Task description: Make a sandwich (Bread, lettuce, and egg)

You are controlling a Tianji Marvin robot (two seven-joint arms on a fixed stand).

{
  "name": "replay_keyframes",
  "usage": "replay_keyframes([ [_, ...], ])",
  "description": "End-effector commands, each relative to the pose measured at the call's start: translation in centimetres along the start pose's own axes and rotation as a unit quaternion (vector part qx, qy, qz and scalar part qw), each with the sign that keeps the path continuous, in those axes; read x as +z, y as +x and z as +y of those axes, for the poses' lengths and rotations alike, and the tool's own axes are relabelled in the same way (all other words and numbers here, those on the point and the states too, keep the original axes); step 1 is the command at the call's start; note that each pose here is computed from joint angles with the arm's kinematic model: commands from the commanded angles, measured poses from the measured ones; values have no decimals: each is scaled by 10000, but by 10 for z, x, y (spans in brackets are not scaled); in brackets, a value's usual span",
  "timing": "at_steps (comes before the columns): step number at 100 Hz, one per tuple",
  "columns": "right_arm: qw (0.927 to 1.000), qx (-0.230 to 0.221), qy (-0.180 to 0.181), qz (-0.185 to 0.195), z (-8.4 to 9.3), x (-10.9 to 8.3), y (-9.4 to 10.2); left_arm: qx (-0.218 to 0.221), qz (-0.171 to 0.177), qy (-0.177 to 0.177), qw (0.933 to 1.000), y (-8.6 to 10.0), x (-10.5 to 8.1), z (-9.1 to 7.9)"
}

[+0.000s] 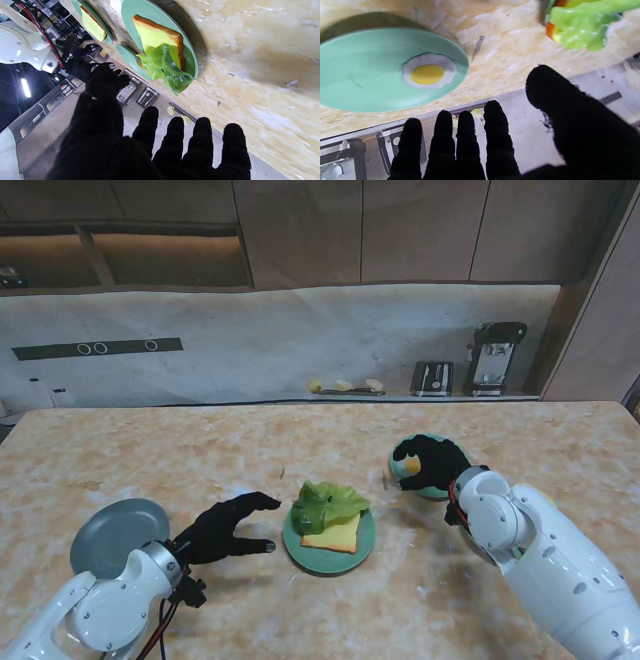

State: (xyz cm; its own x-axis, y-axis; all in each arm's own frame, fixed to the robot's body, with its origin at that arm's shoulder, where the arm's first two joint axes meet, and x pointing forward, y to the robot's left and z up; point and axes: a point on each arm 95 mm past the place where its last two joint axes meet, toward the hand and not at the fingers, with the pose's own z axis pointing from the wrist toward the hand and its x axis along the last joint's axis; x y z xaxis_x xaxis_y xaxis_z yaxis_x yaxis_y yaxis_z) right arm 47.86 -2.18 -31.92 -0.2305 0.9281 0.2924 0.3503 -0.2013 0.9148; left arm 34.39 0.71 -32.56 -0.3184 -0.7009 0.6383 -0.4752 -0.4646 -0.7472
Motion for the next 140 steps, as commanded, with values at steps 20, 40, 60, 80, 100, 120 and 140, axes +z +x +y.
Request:
replay_keyframes([
  [20, 9983, -472, 260, -204, 5, 28, -10, -11, 134, -82, 9999, 7, -3, 7],
  [40, 9964, -659, 399, -361, 3, 43, -18, -11, 109, -86, 9999, 6, -3, 6],
  [60, 9935, -886, 531, -483, 1, 50, -29, -26, 104, -131, 9999, 6, -1, 6],
  [80, 9918, -938, 625, -599, -3, 57, -36, -23, 102, -173, 9998, 7, 1, 5],
  [100, 9908, -991, 679, -628, -10, 63, -41, -2, 80, -189, 9998, 8, 1, 4],
  [120, 9913, -1069, 542, -544, -14, 67, -42, 25, 47, -214, 9998, 8, 2, 3],
  [140, 9913, -1000, 650, -556, -22, 70, -44, 22, 53, -224, 9997, 8, 4, 2],
])
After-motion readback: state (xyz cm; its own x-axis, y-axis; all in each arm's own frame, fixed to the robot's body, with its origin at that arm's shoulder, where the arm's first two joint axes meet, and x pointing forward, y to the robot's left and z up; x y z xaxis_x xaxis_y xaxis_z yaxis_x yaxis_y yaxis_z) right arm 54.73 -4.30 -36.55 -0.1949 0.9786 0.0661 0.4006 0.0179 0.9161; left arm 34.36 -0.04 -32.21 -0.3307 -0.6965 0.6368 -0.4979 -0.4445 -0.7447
